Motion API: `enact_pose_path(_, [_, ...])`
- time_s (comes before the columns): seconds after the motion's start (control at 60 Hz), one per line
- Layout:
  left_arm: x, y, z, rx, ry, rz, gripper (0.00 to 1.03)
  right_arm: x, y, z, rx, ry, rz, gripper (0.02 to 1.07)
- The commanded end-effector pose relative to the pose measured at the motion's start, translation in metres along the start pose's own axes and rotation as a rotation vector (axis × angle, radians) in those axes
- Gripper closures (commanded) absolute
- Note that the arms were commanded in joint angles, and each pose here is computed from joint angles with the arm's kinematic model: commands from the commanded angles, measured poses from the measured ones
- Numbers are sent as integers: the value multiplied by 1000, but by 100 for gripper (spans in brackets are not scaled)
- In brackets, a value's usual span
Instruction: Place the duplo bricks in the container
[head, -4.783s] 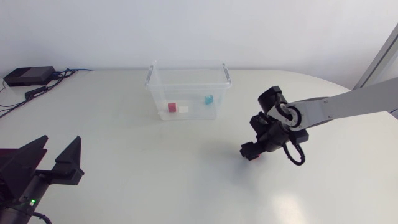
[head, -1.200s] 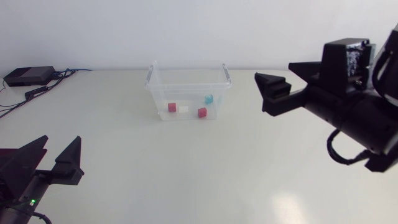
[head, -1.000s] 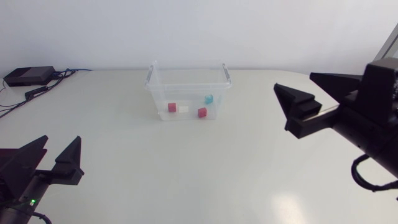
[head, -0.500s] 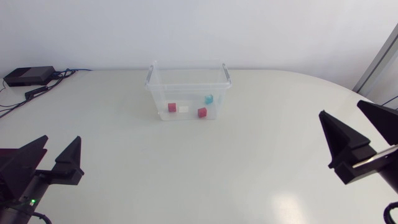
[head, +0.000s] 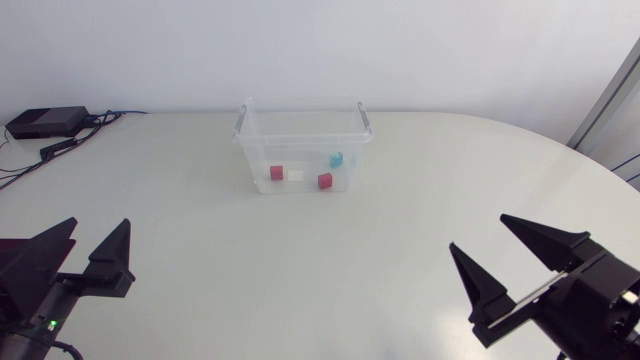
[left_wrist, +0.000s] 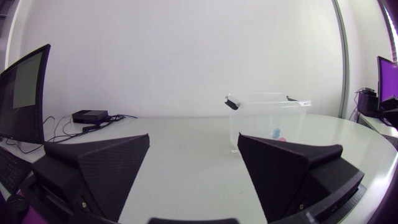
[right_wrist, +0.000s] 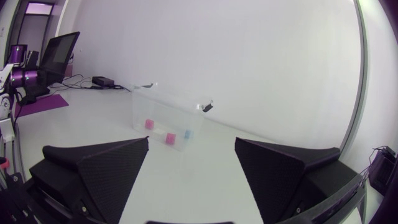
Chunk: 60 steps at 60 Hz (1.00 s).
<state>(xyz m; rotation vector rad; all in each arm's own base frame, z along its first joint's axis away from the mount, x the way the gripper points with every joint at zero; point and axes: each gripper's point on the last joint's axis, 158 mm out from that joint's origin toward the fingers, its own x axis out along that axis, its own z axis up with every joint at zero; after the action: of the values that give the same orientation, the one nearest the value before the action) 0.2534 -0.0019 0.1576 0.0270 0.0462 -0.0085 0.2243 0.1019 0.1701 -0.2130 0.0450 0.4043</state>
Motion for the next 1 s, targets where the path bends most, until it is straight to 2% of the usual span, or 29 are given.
enact_pose_path(0.0, [0,3,-5,11,4,12,4,3,5,-9,-24,-7,11,6])
enact_pose_path(0.533, [0,3,-5,11,4,14,4,9,15,-17,-45,-43,52,6])
enact_pose_path(0.983, [1,1,-6,-6,9,3,4,7,-40,-29,79,0,-159,6])
